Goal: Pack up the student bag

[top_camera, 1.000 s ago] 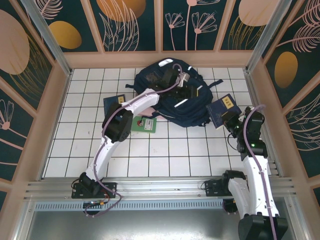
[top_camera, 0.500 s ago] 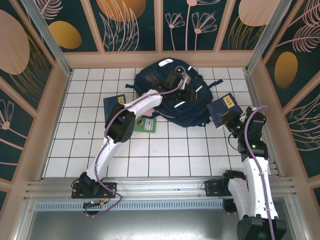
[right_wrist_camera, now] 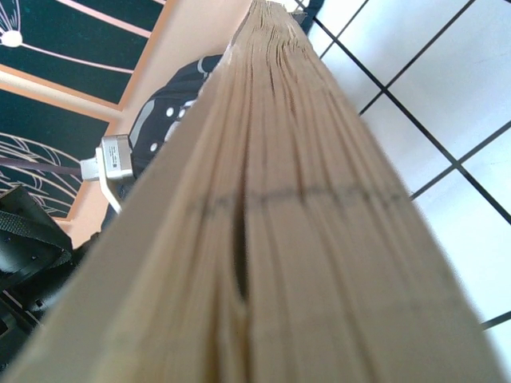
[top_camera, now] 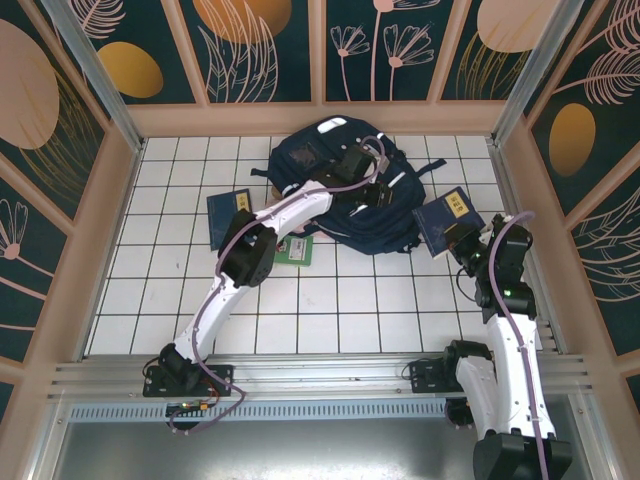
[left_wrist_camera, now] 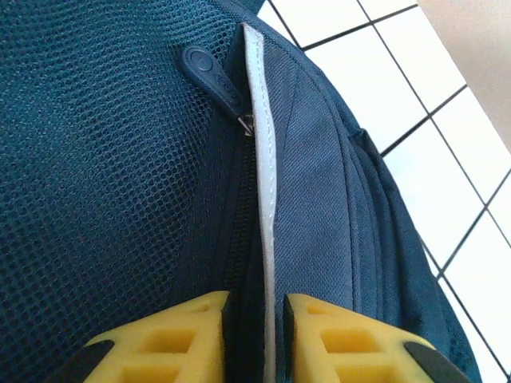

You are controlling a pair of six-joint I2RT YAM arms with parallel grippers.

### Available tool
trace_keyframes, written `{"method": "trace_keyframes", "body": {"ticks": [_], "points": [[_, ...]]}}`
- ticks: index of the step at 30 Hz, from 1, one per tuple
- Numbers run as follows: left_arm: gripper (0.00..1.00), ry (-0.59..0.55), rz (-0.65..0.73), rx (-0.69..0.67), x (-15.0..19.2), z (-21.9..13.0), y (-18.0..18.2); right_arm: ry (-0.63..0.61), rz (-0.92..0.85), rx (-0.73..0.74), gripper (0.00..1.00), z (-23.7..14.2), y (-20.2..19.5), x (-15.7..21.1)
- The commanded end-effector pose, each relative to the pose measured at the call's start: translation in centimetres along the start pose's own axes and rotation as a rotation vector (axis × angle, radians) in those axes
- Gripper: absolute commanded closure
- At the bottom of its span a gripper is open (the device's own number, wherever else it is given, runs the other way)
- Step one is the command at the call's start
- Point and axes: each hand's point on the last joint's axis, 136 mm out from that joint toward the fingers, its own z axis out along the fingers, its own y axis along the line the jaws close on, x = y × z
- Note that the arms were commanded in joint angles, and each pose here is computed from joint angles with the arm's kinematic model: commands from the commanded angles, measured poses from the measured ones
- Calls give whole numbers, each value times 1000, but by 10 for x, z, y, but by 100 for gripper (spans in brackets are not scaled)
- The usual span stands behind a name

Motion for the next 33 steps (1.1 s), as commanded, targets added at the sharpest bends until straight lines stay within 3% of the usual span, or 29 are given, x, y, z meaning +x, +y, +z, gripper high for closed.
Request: {"method": "trace_keyframes", "body": {"ticks": [1, 3, 7, 13, 17, 21, 28, 33], "points": [[86, 30, 43, -92, 15, 11, 15, -12, 9, -44, 100, -1, 7, -3], [100, -1, 60, -112, 4, 5, 14, -10, 12, -45, 100, -2, 7, -3], [100, -85, 93, -68, -34, -23, -12, -19, 8, -41, 100, -5, 8, -5], [100, -283, 65, 54, -118, -112, -50, -64, -3, -28, 100, -15, 13, -14], [100, -392, -2, 113, -160, -169, -48, -141, 25, 34, 100, -25, 6, -28], [100, -458, -42, 157, -183, -204, -45, -145, 44, 15, 100, -24, 8, -27], [100, -496, -73, 290, -206, -237, -47, 35, 27, -326, 100, -7, 56, 1], [100, -490, -81, 314, -206, -242, -43, 145, 23, -490, 100, 0, 84, 11]]}}
